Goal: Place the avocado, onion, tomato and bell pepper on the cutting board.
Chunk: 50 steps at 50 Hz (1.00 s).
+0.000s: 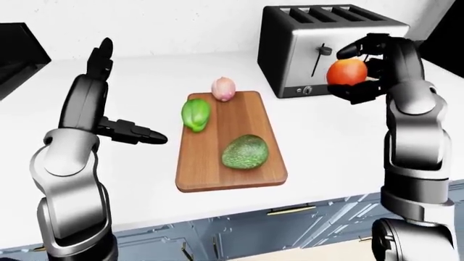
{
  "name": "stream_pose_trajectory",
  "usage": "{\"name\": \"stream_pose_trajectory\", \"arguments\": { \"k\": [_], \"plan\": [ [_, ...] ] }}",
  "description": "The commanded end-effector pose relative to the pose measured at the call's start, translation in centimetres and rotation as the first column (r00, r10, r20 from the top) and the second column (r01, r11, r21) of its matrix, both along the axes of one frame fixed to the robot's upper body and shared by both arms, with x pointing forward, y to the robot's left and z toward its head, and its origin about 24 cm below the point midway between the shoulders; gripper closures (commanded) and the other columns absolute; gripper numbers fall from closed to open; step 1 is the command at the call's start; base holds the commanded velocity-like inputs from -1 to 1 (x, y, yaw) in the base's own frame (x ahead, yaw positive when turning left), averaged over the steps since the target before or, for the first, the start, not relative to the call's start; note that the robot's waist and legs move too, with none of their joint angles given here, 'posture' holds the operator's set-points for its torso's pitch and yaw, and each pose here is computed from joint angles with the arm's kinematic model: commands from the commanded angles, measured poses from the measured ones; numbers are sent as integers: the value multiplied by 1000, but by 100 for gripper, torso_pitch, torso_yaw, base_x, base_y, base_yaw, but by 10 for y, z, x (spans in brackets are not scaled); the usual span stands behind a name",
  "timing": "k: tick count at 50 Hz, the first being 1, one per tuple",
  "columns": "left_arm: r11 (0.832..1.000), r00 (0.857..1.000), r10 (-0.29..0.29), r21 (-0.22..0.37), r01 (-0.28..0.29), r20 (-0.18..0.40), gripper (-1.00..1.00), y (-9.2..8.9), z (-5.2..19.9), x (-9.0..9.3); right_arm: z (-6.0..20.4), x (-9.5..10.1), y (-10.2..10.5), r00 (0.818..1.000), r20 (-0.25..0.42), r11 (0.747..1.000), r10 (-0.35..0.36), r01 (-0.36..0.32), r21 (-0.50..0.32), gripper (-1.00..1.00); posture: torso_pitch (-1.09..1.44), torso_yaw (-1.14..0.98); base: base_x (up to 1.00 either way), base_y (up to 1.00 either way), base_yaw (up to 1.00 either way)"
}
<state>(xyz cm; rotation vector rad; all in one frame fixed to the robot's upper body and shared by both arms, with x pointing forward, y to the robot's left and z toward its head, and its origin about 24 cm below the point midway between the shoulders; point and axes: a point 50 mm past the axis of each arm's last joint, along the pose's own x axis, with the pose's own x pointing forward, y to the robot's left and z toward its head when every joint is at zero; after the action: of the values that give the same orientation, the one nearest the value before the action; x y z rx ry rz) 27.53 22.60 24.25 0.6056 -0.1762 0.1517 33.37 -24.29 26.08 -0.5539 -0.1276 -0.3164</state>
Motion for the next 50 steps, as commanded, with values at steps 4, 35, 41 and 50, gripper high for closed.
{"name": "stream_pose_trajectory", "arguments": {
  "k": [4,35,41,50],
  "plan": [
    [1000,997,-4,29,1,80,-100,-3,16,-4,22,-9,16,995,65,997,81,-80,-9,52,0,0,0,0,0],
    [1000,997,7,22,-9,77,-100,0,9,-9,16,22,128,908,39,909,417,-416,-17,54,0,0,0,0,0],
    [1000,997,5,25,-7,77,-100,-1,10,-8,11,26,137,897,29,898,440,-440,-16,53,0,0,0,0,0],
    [1000,997,6,24,-8,80,-100,0,12,-9,-2,29,146,887,2,887,462,-462,-10,52,0,0,0,0,0]
  ]
}}
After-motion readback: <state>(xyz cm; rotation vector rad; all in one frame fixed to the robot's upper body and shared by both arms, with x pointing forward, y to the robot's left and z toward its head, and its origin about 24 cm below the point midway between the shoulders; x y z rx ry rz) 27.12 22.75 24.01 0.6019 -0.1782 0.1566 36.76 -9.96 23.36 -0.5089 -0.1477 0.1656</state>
